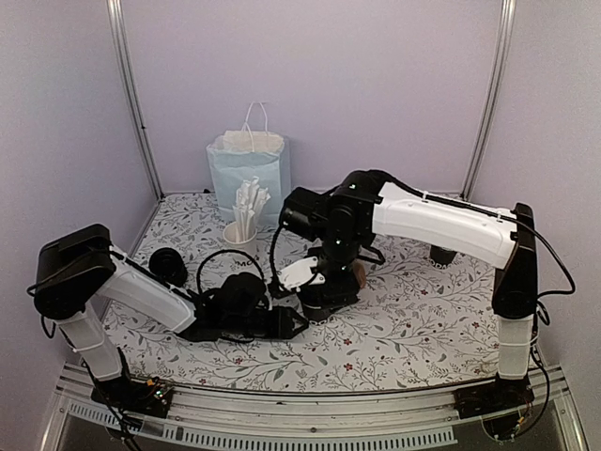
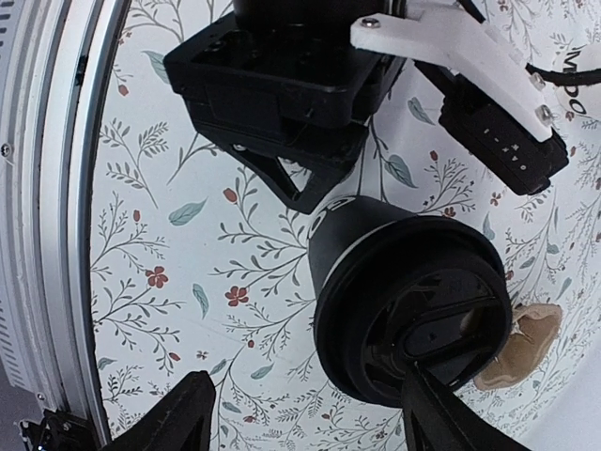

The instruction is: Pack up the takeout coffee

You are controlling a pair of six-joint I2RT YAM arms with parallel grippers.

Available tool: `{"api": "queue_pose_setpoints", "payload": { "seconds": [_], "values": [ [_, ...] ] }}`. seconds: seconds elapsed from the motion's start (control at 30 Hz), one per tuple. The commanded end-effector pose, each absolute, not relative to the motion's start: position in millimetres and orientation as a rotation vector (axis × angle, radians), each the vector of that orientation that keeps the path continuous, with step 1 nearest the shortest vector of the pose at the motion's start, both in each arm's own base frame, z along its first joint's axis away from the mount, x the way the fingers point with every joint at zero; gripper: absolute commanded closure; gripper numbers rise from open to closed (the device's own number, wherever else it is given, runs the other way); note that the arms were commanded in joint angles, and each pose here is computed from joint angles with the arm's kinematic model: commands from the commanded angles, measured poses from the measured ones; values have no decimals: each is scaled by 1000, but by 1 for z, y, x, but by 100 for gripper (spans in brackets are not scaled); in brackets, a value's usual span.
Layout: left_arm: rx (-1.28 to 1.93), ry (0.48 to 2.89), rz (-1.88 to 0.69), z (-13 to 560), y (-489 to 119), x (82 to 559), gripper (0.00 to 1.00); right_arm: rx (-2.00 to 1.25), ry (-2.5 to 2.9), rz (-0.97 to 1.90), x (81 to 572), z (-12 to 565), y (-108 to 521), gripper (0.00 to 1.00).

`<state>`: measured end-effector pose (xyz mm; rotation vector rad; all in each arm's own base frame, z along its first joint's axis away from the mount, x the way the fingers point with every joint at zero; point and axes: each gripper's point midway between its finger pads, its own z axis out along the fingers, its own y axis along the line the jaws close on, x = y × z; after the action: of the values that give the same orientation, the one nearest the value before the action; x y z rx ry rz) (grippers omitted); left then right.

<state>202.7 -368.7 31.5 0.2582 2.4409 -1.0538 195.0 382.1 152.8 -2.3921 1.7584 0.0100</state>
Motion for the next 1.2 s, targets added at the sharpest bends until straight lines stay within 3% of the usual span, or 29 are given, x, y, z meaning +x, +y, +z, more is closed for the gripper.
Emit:
{"api": "queue_pose_setpoints", "payload": {
  "seconds": [0.0, 0.2, 0.47, 0.93, 1.17],
  "values": [
    [250, 2383, -1055, 55, -364, 204, 50, -2206, 1707, 50, 223, 209, 383, 28],
    [303, 2266, -1065, 98, -361, 206, 45, -1892, 1765, 430, 267, 262, 370, 24],
    [264, 2222, -986, 132, -362, 225, 41, -1526, 1951, 749, 305, 241, 338, 32],
    [180, 2311, -1004, 101, -376, 245, 43, -1419, 2190, 1131, 273, 158, 336, 39],
    [183, 2372, -1005, 75, -378, 244, 47, -1408, 2234, 1291, 268, 136, 346, 55]
  ]
}}
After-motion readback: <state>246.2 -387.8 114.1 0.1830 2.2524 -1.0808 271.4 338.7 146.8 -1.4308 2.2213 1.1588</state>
